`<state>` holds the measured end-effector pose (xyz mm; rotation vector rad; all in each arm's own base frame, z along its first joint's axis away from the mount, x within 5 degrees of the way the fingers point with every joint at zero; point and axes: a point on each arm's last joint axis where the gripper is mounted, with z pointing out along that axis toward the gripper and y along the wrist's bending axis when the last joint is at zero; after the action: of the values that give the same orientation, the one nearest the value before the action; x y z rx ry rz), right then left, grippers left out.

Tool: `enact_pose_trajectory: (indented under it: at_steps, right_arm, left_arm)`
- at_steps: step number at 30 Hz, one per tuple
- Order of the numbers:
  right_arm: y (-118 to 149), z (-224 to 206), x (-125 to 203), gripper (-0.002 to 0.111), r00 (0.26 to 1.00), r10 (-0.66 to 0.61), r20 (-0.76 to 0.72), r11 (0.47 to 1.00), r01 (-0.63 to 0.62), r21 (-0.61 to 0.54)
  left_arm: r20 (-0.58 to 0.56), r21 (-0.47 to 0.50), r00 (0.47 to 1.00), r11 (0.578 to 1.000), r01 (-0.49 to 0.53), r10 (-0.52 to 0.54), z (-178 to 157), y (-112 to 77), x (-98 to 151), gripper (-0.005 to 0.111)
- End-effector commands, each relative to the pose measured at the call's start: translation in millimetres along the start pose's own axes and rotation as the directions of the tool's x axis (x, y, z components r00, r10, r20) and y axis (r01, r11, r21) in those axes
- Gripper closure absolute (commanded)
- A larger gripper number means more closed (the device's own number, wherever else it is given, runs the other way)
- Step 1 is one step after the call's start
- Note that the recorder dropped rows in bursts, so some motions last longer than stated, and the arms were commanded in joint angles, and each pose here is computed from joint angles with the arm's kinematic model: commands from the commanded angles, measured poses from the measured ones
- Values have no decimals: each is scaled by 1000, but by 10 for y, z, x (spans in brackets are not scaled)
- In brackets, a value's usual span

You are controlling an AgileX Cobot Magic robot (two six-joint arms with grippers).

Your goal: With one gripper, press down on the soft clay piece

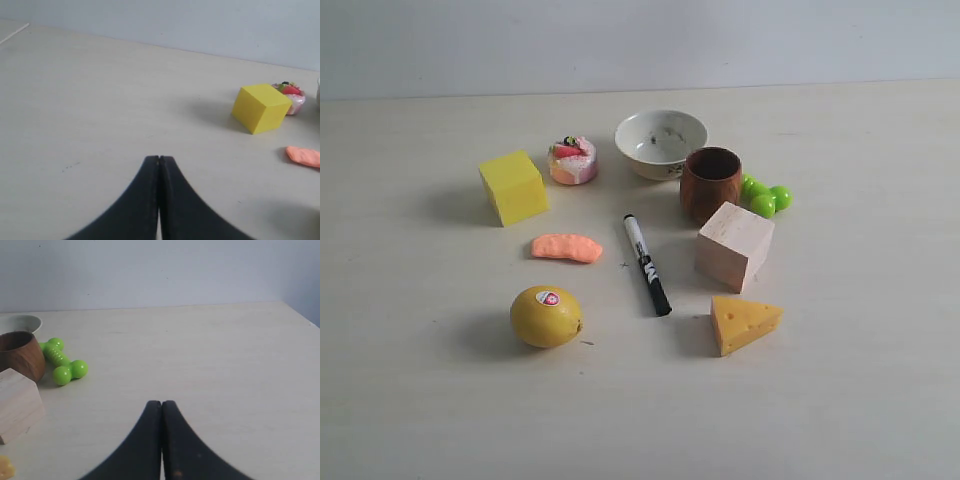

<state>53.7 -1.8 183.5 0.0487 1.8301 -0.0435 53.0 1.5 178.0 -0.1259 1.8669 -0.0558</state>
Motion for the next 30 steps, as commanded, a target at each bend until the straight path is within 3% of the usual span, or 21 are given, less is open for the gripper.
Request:
enact_pose_trajectory:
  at_steps: [1, 6, 11, 15, 19, 26, 30]
  right_arm:
    - [-1, 1, 2, 108, 1000, -8, 15, 1000, 8, 0]
    - [-1, 1, 2, 108, 1000, -8, 15, 1000, 8, 0]
    - [-1, 1, 2, 108, 1000, -8, 15, 1000, 8, 0]
    - [-1, 1, 2, 108, 1000, -8, 15, 1000, 8, 0]
    - [-1, 1, 2, 108, 1000, -8, 15, 1000, 8, 0]
    - [-1, 1, 2, 108, 1000, -8, 15, 1000, 8, 0]
    - [-1, 1, 2, 108, 1000, -8, 15, 1000, 8, 0]
  left_arm:
    - [89, -12, 992, 996, -93, 94, -11, 5, -84, 107]
    - [197, 54, 972, 992, 116, -125, -26, -25, -186, 107]
    - [321, 88, 937, 989, 119, -141, -59, -38, -302, 107]
    - [419, 171, 864, 959, 226, -278, -105, -46, -412, 107]
    - [468, 184, 842, 961, 204, -268, -237, -72, -643, 107]
    - [381, 137, 899, 975, 177, -217, -303, -140, -1210, 107]
    - [264, 106, 947, 982, 157, -180, -187, -200, -1612, 107]
